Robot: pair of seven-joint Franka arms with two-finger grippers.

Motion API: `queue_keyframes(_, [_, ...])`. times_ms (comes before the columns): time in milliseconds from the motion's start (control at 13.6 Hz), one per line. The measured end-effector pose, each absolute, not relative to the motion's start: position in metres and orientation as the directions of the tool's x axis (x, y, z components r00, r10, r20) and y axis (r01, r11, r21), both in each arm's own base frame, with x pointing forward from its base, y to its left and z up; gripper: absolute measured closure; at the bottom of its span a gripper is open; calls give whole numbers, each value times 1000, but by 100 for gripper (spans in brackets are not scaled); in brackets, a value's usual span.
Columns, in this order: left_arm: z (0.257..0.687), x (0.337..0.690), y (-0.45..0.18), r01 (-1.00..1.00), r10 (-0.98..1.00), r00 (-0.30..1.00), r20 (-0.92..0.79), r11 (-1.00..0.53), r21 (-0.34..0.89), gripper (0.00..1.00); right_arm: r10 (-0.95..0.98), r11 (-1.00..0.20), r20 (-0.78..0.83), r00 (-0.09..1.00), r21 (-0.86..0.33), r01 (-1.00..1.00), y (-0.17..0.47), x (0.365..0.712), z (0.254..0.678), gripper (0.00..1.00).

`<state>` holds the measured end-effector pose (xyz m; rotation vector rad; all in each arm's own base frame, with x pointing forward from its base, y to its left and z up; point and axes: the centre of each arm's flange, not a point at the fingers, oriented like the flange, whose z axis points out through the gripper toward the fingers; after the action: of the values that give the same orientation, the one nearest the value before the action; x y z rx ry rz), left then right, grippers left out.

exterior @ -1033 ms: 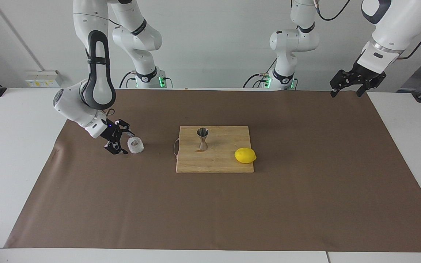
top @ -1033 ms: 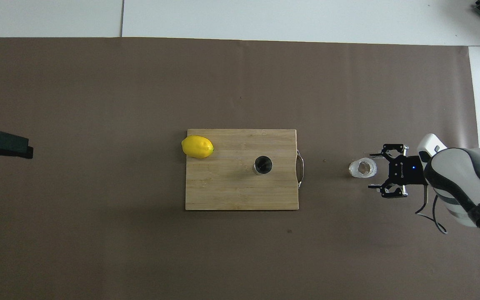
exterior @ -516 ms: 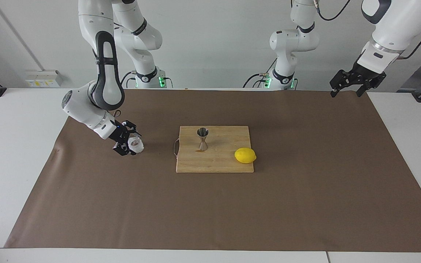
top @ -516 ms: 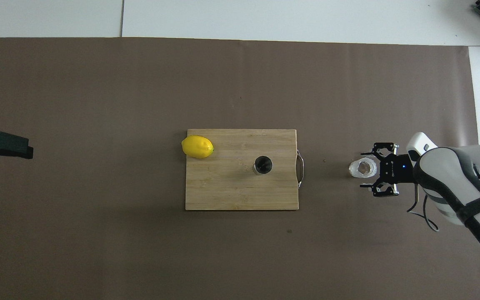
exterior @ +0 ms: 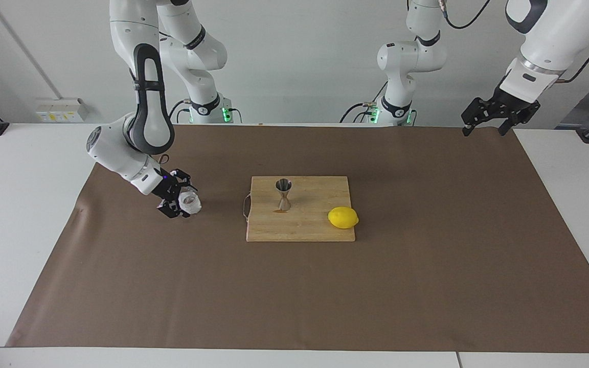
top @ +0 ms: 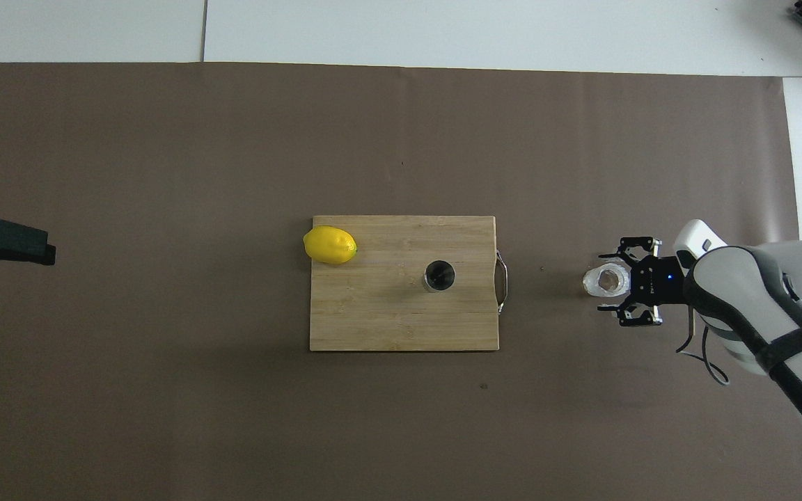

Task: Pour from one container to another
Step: 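Close the right gripper around the small white cup, then lift the white cup with the right gripper over the steel cup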

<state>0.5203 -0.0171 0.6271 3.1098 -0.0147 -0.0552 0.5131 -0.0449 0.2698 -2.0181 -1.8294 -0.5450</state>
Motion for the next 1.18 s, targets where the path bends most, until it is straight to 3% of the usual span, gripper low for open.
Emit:
queue_keyframes(221, [627, 520, -17, -9, -10, 999, -35, -999, 31, 0, 856, -96, 510, 86, -7, 995, -45, 513, 270, 45])
queue_keyframes(295, [627, 520, -17, -9, -10, 999, -35, -999, 31, 0, 856, -95, 510, 85, -6, 995, -45, 513, 270, 48])
queue_keyframes(811, [627, 520, -17, -9, -10, 999, -35, -999, 31, 0, 857, -88, 510, 73, 5, 996, -41, 518, 275, 48])
queue_keyframes(1180, [627, 520, -17, -9, -10, 999, -35, -999, 31, 0, 852, -112, 516, 89, 13, 994, 10, 536, 309, 48])
